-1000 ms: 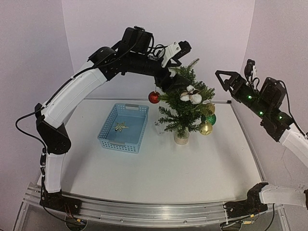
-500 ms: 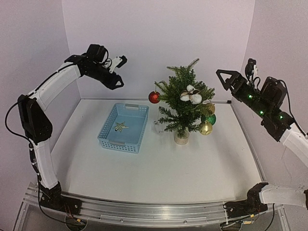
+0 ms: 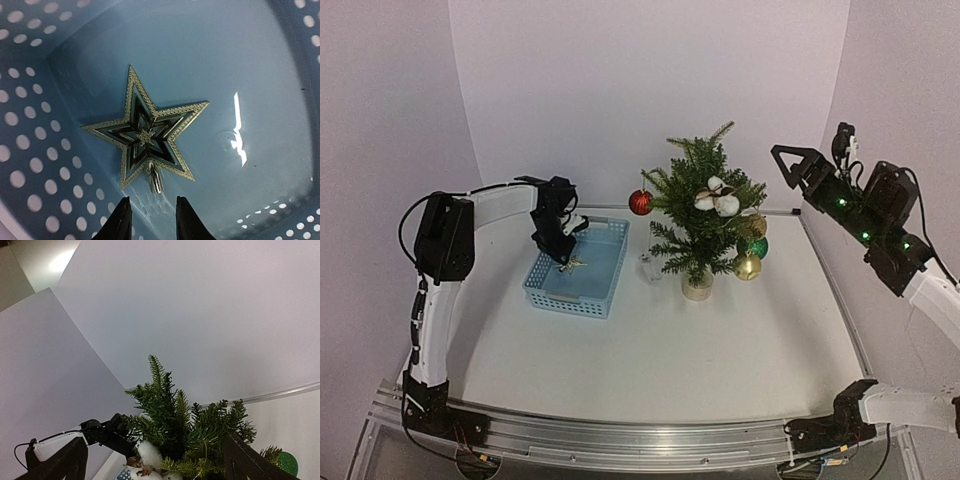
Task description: Decorate the small christmas tree
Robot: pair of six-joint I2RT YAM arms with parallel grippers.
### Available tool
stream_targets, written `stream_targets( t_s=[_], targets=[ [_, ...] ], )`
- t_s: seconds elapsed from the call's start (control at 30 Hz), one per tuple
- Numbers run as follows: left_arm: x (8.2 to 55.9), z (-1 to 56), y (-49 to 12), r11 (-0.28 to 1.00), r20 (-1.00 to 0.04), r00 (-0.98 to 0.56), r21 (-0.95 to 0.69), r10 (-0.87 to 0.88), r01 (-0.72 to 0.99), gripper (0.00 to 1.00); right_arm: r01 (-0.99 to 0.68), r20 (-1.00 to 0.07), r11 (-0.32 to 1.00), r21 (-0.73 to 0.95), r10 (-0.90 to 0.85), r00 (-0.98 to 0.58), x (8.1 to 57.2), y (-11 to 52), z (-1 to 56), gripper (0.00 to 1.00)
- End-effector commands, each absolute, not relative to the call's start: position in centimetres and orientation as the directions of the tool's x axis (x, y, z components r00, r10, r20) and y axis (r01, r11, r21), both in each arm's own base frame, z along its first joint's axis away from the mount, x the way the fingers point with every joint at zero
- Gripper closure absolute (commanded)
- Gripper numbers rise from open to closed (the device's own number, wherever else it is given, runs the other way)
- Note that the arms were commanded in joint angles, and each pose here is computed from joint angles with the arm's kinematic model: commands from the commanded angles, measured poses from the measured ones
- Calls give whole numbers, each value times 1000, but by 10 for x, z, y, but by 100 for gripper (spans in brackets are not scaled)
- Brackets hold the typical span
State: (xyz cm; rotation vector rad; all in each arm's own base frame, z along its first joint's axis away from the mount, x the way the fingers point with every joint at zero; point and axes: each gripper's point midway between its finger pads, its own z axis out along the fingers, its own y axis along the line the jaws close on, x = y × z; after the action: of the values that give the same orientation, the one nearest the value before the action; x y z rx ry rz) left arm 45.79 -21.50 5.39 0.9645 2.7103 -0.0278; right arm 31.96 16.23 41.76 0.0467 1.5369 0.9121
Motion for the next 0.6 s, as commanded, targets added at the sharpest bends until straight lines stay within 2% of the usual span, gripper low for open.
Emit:
stream_targets(
  t_s=[0.0, 0.27, 0.57],
  targets=[
    [469, 60, -221, 774, -258, -731, 149, 632, 616, 69, -471, -827, 690, 549, 532, -185, 316, 157, 422, 7],
    [466, 48, -212, 787, -216, -757, 178, 616, 590, 69, -470, -827, 692, 549, 531, -186, 316, 156, 420, 7],
    [447, 30, -211, 795, -153, -780, 116, 607, 595, 68, -473, -831, 693, 543, 523, -188, 316, 158, 419, 7]
  ],
)
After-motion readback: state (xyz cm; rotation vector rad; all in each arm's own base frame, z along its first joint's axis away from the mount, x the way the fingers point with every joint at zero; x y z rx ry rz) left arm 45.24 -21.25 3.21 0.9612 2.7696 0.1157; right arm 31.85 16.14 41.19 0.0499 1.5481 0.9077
